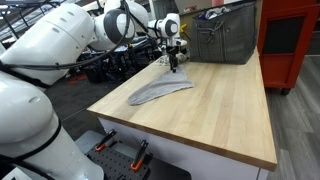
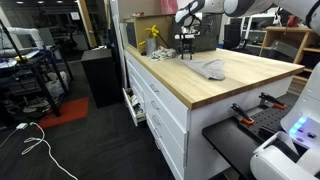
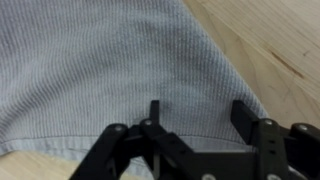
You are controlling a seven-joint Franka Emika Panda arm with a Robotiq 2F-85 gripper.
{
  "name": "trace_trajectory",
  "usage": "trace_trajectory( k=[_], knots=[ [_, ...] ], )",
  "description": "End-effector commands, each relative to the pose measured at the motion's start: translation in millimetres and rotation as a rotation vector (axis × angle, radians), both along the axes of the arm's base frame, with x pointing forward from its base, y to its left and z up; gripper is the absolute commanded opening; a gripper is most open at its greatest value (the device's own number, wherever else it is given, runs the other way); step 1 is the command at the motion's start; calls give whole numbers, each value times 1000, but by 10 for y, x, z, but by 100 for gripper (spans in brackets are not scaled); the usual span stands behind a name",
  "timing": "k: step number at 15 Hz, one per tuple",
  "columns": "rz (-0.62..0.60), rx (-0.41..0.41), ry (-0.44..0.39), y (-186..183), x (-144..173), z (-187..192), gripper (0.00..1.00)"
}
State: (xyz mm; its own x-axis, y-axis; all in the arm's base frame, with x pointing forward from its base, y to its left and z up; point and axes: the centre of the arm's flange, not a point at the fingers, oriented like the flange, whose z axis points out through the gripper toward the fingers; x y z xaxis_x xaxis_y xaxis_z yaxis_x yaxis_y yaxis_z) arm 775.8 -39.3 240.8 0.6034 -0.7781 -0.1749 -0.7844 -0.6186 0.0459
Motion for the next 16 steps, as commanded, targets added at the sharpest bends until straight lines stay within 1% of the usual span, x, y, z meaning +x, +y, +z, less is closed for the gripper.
trace_trajectory(
  k=[1,3,5,6,7,11,13,15,16],
  knots=[
    [-31,60,-6,-197,-115,232,43],
    [-50,74,-21,-302,-143,336,27],
    [-58,81,-15,-380,-176,392,14],
    [-50,94,-7,-417,-234,406,5],
    [-42,98,2,-450,-290,417,1],
    [42,96,42,-483,-534,235,0],
    [96,115,50,-496,-704,123,0],
    [150,130,35,-546,-894,71,0],
    [168,147,8,-606,-1003,94,0]
  ],
)
